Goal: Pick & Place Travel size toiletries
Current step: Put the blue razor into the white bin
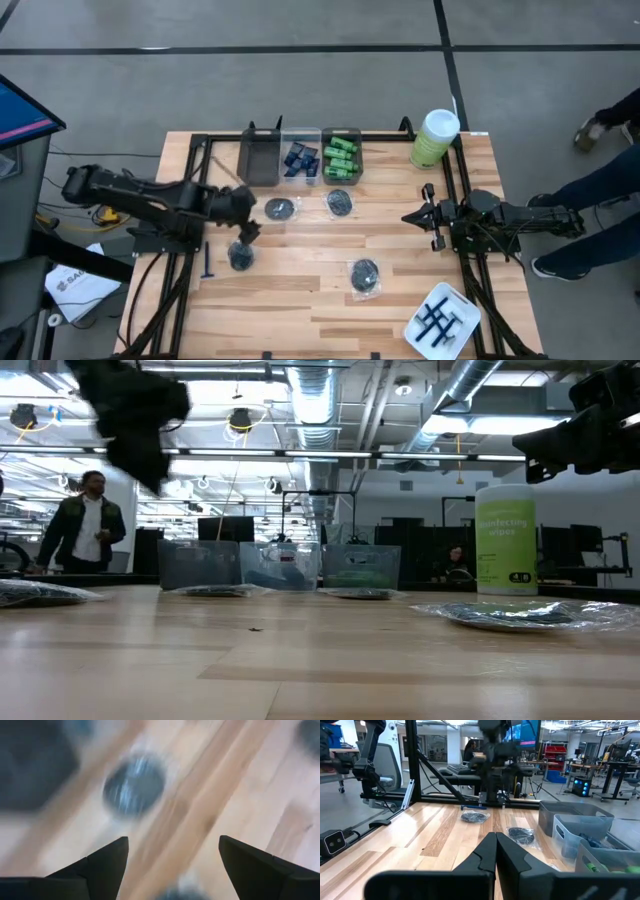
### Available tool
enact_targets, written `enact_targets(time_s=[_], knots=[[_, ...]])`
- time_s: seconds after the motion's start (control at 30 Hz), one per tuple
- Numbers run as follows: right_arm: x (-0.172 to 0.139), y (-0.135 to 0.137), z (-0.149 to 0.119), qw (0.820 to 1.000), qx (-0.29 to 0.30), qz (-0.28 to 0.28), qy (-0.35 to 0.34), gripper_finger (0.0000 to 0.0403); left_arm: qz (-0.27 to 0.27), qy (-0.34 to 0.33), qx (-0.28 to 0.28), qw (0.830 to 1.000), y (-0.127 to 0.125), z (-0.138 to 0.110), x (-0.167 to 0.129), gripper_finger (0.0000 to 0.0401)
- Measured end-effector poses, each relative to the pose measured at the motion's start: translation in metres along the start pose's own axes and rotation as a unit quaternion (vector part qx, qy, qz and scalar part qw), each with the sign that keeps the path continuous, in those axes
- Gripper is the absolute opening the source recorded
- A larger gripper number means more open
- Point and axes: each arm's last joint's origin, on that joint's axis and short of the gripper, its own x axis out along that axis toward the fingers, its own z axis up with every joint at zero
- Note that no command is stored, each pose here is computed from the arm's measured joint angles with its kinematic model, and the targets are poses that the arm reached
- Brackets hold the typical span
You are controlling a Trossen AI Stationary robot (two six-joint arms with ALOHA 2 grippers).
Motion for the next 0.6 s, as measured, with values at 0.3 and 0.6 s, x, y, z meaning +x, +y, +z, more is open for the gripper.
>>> enact_targets(time_s=[0.3, 0.6], knots=[[0.000, 0.000, 0.000, 1.000, 0.000, 0.000, 0.000, 0.0000, 0.112, 0.161, -0.184, 0.963, -0.006, -0.040, 0.004, 0.0305], [0.000, 0.000, 0.000, 1.000, 0.000, 0.000, 0.000, 0.0000, 0.153, 0.268, -0.194, 0.931, -0.020, -0.056, 0.022, 0.0305]])
